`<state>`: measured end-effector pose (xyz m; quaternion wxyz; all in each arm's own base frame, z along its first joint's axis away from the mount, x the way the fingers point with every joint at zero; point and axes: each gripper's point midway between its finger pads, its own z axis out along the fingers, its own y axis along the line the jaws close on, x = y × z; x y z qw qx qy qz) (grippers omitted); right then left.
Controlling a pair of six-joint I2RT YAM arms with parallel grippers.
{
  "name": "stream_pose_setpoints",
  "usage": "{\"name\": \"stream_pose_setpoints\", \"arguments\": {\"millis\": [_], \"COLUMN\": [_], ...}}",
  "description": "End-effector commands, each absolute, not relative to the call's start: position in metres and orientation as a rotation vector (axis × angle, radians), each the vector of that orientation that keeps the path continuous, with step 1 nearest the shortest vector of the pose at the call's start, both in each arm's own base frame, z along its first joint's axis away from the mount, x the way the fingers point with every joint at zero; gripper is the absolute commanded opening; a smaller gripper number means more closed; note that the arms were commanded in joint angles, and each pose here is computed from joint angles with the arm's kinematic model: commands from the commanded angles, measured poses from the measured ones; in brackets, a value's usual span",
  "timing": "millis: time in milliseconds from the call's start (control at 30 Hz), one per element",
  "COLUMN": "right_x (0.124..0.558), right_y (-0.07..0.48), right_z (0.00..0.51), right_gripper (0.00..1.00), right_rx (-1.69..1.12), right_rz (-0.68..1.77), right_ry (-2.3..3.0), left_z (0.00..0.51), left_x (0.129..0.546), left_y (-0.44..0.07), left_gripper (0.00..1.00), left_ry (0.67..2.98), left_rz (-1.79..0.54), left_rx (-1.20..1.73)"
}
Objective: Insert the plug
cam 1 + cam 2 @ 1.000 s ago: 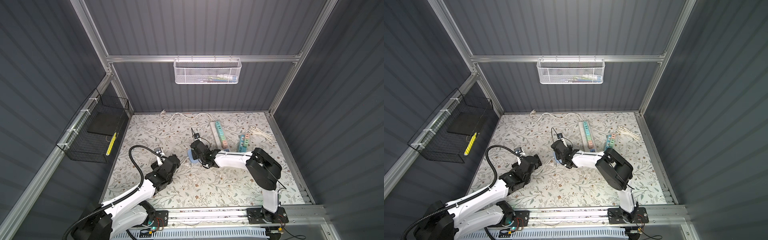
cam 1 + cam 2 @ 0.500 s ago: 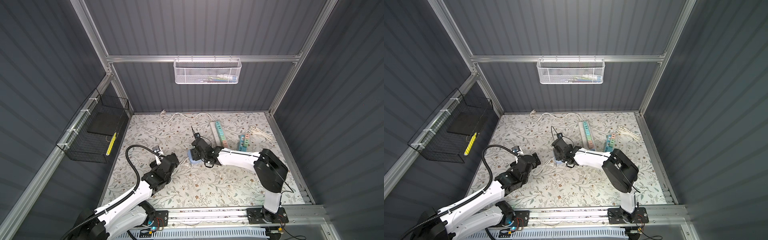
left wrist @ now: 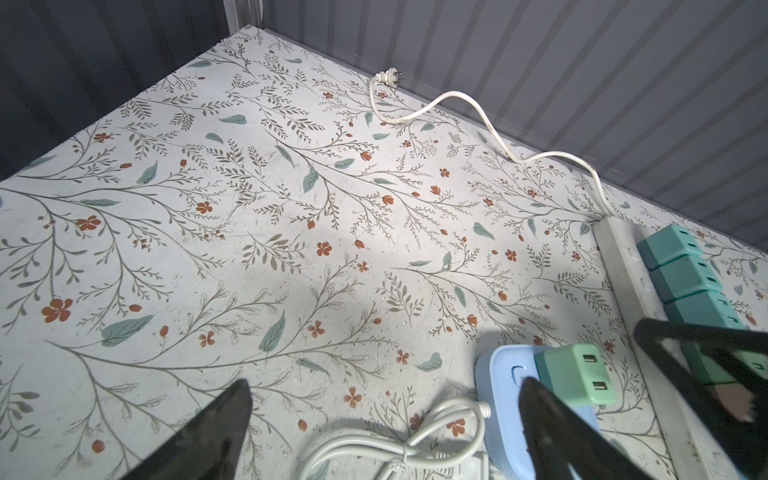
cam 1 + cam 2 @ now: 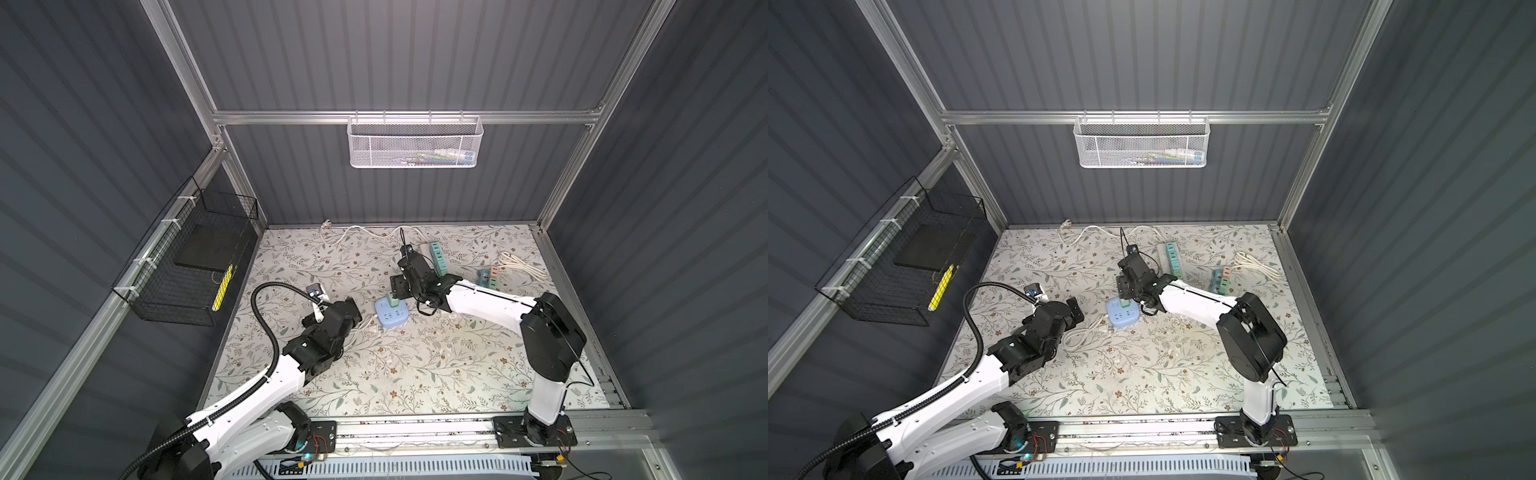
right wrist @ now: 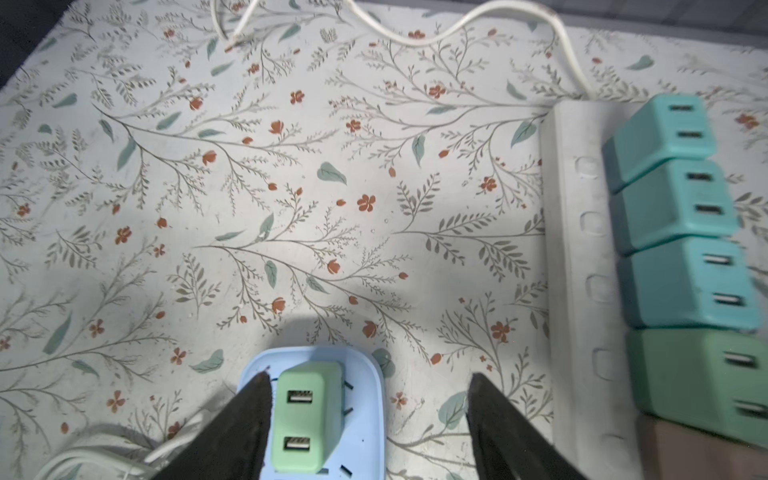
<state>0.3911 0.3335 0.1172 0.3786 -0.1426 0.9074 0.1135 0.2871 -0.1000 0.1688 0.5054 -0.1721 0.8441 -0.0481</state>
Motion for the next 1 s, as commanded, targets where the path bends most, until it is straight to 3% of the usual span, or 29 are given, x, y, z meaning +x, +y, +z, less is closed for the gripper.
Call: {"name": "stream_pose_setpoints", "arguments": {"millis": [0,233,500,700,867,967], "right_x": [0.378,0.368,0.371,0.379,0.376,0.373], "right_y": [0.330,0.316,0.301,0.201,0.108,0.080], "right_z": [0.089,0.074,0.155,0.182,0.158,0.131], "right_gripper": [0.74,0.73,0.83,0.93,0.97,0.98], "right_rx": [-0.388,-0.344,-0.298,-0.014,0.212,0.286], "right_rz": [0.290,0.283,0.307,0.131,-0.012,-0.007], "right_ry": [2.395,2.419,2.276,2.256,2.325,2.420], "left_z": [0.173,0.170,0.169,0.167,0.166,0.165], "left_x": [0.288,0.287,0.292,0.293,0.294,0.296], "left_y": [-0.099,-0.098,-0.104,-0.106,-0.107,-0.109], "left_gripper": [1.00,1.00,1.00,1.00,1.00,1.00], "left_ry": [2.040,2.045,2.048,2.051,2.046,2.049], "left_rz": [-0.118,-0.116,-0.125,-0.127,-0.132,-0.137], "left_rx": [-0.424,-0.433,-0.424,-0.415,-0.410,-0.407]}}
